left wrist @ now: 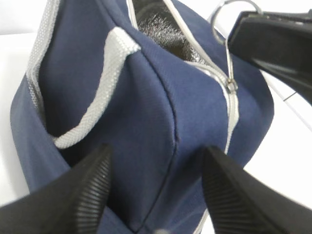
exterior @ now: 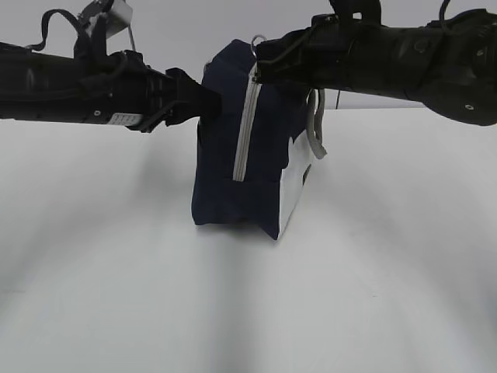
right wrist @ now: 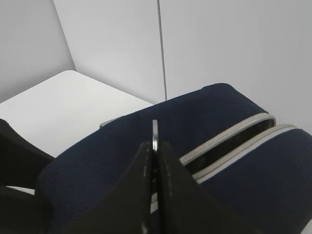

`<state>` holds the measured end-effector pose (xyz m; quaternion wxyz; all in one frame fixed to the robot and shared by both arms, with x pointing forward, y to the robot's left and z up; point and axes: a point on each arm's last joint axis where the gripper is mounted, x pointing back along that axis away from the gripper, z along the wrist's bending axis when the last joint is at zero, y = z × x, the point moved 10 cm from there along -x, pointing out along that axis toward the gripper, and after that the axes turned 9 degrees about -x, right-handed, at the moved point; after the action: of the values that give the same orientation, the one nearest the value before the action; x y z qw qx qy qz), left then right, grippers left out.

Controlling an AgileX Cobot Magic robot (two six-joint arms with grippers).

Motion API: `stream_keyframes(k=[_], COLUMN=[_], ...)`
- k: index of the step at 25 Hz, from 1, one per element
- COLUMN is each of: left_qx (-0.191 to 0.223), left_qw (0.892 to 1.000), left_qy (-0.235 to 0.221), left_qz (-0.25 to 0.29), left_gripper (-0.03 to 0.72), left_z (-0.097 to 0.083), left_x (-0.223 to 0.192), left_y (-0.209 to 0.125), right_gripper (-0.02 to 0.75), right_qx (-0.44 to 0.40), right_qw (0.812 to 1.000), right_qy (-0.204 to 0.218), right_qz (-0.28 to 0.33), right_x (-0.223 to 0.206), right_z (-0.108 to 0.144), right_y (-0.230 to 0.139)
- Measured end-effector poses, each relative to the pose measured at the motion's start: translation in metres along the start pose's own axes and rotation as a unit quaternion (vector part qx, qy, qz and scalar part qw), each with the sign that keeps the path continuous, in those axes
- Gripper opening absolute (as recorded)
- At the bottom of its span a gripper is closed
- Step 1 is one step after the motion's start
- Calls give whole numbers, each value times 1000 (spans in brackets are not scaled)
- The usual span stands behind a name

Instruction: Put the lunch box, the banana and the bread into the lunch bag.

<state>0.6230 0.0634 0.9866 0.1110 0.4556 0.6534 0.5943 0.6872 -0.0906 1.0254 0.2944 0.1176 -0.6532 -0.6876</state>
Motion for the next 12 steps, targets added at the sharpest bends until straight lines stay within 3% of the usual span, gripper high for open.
stream_keyframes(k=[12], left_qx=[6], left_qw=[1000], left_qy=[-23], left_qz=[1], left_gripper=[330], left_z=[-4], left_x=[-9], left_y=[-2], right_gripper=[-16], right_qx=[-6], right_qw=[1000], right_qy=[0], right_qz=[0], right_x=[0], right_z=[0], right_y=[0])
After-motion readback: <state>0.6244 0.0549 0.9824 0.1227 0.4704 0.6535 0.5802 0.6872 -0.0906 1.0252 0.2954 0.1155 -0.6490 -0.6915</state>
